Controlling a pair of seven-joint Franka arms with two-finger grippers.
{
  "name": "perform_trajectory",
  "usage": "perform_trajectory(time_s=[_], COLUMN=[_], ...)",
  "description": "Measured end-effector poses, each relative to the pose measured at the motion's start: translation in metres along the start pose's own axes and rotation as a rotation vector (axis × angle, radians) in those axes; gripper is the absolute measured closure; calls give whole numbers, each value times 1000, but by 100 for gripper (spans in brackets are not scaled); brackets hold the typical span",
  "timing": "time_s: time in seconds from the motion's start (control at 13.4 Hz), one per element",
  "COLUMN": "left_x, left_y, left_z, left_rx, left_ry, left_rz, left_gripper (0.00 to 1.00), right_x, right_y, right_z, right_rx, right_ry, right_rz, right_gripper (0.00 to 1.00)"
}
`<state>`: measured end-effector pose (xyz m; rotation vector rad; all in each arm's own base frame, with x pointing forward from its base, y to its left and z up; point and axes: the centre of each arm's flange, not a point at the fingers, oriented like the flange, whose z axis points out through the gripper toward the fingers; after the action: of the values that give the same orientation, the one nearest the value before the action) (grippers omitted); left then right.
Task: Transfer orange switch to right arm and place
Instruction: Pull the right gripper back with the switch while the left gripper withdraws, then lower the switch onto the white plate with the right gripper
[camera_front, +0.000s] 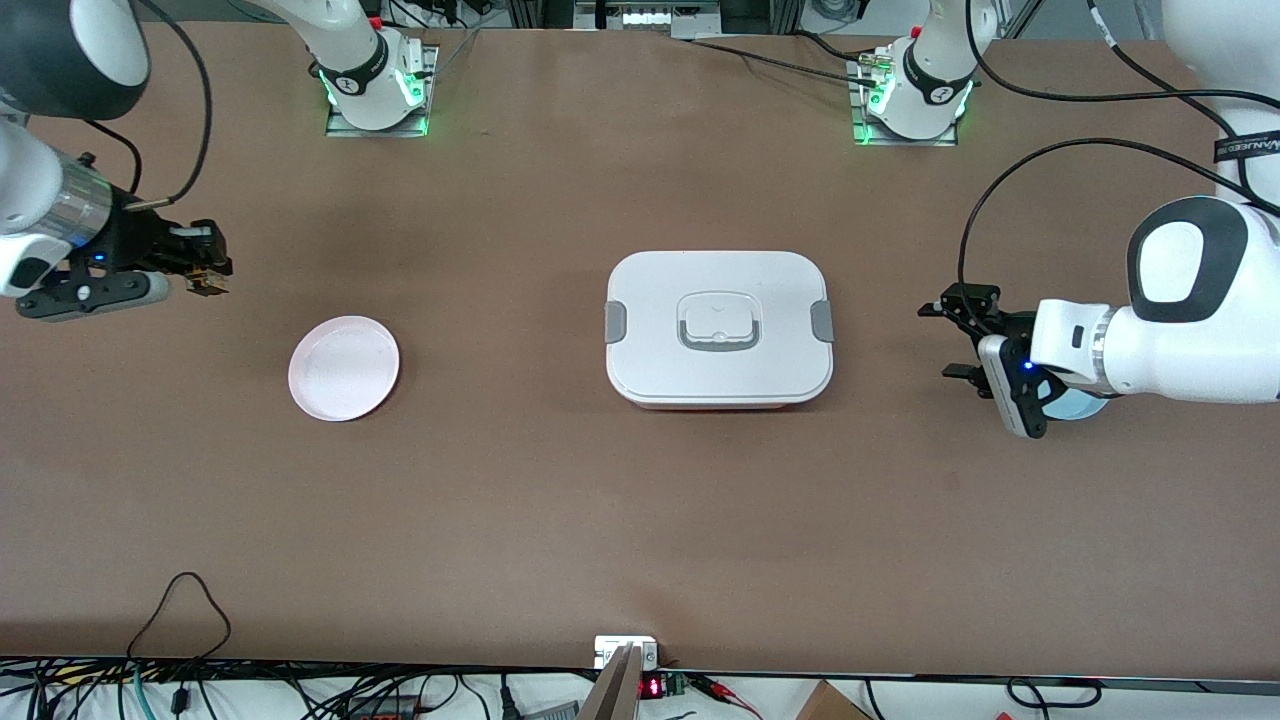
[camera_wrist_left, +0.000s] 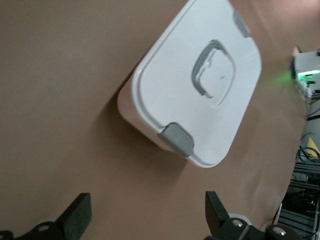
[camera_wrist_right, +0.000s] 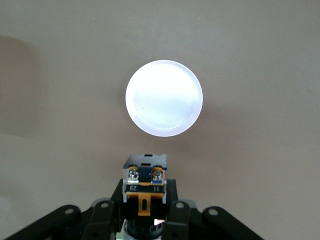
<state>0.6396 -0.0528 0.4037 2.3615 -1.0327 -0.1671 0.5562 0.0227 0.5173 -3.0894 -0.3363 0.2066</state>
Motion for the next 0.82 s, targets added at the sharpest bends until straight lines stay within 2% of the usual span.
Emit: perform_trajectory(time_s=[0.15,0.3,0.52,0.67,0.82], left_x=[-5,-8,-16,-21,-22], left_y=[-4,-1,5,7,16], left_z=[-12,-28,-35,-39,-54], left_rx=[116,203,248,310,356], left_ry=[-84,-110,-138,-173,-182], left_rz=[-102,-247,-487,-638,-738], left_gripper=[0,0,0,0,0], right_x=[-2,-2,-1,-1,-1], right_y=[-16,-22,-19,-16,-16], right_z=[1,-2,-3,-1,-1], right_rx=[-13,-16,-19,-19,-19], right_ry=[8,16,31,33,35], right_rz=[-34,-49,-57,-62,-61], right_gripper=[66,66,66,66,66])
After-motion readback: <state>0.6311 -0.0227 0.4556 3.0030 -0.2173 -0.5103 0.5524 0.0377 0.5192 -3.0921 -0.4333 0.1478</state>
